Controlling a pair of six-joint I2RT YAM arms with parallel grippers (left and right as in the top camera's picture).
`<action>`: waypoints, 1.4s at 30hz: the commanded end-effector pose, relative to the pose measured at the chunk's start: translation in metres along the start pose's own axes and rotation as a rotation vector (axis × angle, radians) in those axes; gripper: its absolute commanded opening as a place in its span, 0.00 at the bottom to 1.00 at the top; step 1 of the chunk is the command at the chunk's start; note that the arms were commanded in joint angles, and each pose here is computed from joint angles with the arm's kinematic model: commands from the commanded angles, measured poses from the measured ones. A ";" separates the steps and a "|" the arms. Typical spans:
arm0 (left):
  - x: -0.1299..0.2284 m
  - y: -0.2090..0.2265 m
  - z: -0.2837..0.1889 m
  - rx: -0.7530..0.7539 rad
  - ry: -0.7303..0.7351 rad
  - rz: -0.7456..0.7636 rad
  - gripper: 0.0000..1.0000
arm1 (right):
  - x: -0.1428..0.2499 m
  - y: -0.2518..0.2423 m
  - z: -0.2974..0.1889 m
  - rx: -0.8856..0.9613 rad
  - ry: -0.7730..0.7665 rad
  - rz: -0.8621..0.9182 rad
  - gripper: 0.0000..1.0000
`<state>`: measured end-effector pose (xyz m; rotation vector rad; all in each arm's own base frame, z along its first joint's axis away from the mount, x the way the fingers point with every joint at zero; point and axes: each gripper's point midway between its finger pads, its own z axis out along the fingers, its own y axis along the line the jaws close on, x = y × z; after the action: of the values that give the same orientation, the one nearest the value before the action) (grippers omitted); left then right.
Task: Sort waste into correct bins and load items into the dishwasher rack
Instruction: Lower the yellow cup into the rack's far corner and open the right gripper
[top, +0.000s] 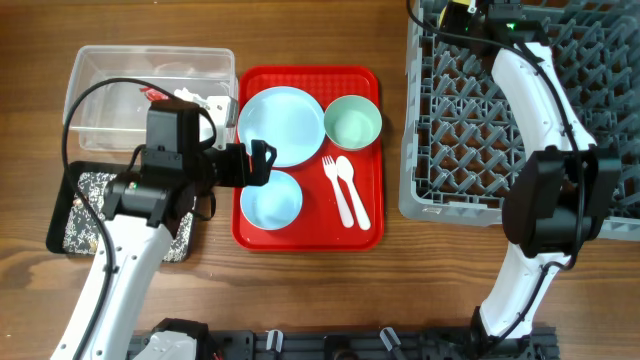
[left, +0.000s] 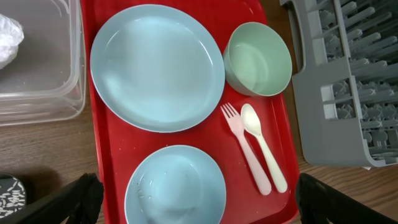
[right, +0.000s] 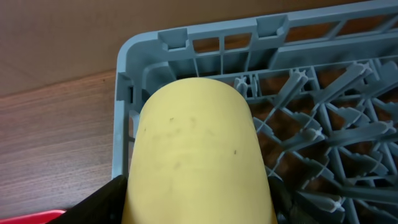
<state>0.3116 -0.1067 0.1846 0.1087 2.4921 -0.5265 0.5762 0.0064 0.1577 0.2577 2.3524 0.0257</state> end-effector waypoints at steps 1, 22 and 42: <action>-0.006 -0.001 -0.001 -0.007 -0.016 0.028 1.00 | 0.003 0.008 0.012 -0.035 0.014 0.016 0.49; -0.009 -0.001 -0.001 -0.005 -0.029 0.032 1.00 | -0.004 0.011 -0.007 -0.043 0.009 0.049 1.00; -0.002 -0.005 0.000 0.000 0.000 0.037 1.00 | 0.006 0.065 -0.254 -0.253 -0.001 -0.045 0.99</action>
<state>0.3144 -0.1072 0.1857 0.1113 2.4809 -0.5231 0.4235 0.0689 0.3512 0.1179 2.2546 0.2612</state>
